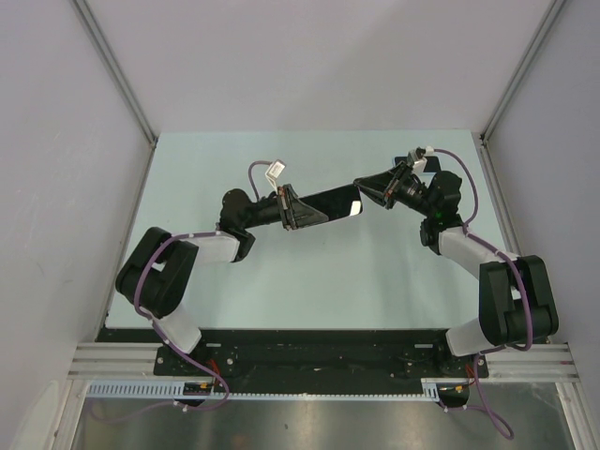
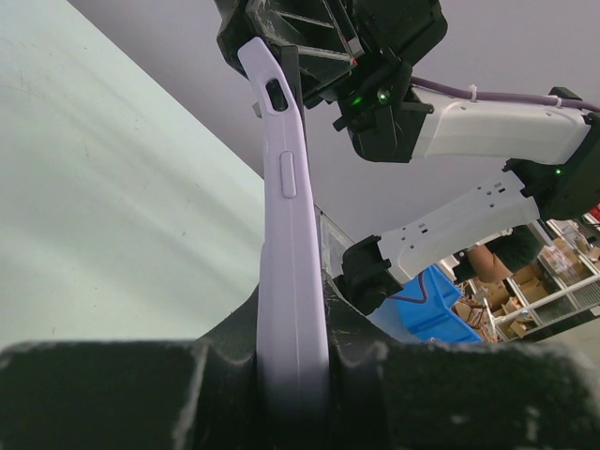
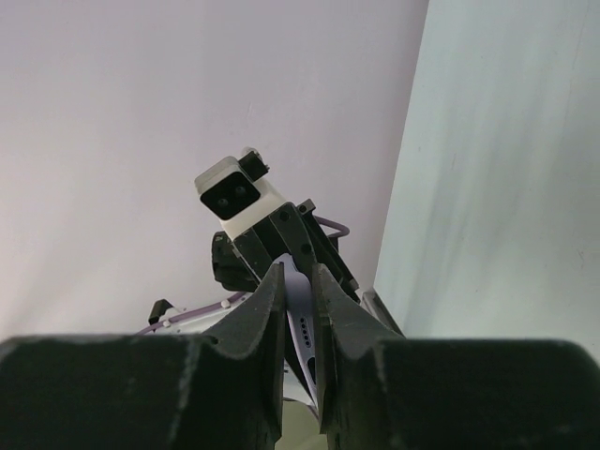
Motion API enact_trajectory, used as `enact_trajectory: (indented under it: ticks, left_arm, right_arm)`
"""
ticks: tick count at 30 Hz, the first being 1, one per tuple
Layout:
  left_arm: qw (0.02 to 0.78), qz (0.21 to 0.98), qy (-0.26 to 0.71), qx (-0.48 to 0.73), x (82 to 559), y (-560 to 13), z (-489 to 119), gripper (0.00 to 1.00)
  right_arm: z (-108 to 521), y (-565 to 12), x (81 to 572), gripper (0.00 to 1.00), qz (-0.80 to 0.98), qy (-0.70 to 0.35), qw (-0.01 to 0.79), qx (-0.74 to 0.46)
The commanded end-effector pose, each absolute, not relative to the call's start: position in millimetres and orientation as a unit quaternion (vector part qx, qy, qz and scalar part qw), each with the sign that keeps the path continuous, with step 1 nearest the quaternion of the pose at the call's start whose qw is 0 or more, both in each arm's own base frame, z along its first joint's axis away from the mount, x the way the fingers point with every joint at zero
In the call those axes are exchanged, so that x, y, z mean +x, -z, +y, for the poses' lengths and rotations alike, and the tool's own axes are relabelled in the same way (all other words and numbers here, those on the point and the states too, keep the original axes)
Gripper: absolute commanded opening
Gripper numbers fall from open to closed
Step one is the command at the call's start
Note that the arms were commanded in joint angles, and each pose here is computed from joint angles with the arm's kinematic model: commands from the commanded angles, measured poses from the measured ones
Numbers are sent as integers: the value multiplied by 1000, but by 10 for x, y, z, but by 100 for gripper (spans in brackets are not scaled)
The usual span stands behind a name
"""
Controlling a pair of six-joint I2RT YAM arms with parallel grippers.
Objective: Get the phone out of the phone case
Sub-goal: Remove the phone case from the phone.
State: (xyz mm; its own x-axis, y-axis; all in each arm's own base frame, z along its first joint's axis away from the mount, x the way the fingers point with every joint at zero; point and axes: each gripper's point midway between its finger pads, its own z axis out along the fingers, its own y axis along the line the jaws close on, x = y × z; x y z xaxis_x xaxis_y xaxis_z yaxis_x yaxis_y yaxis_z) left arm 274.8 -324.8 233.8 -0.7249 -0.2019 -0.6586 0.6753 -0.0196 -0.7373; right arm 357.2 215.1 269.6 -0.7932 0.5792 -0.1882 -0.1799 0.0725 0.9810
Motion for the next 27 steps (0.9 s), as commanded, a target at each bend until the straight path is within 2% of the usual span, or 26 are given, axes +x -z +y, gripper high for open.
enact_trajectory:
  ticks: [1, 8, 9, 17, 23, 27]
  left_arm:
    - [433, 394, 688, 429, 1918, -3218, -3202, 0]
    - [437, 405, 692, 409, 2014, -3224, -3188, 0]
    - [435, 409, 693, 404, 2044, -3201, -3192, 0]
    - [439, 409, 693, 401, 2052, -3218, -3181, 0]
    - [446, 408, 691, 395, 2073, -3255, -3151, 0]
    - [448, 411, 691, 390, 2103, -3264, -3135, 0]
  right_arm:
    - [1977, -2630, 3844, 12, 671, -625, 351, 190]
    - [1799, -3003, 3773, 19, 641, -625, 432, 113]
    - [1746, -3035, 3773, 22, 638, -622, 440, 110]
    - [1572, -3157, 3750, 28, 633, -595, 488, 82]
    - [1630, -3278, 3540, 38, 612, -571, 544, -63]
    - [1707, -3259, 3371, 39, 603, -554, 552, -159]
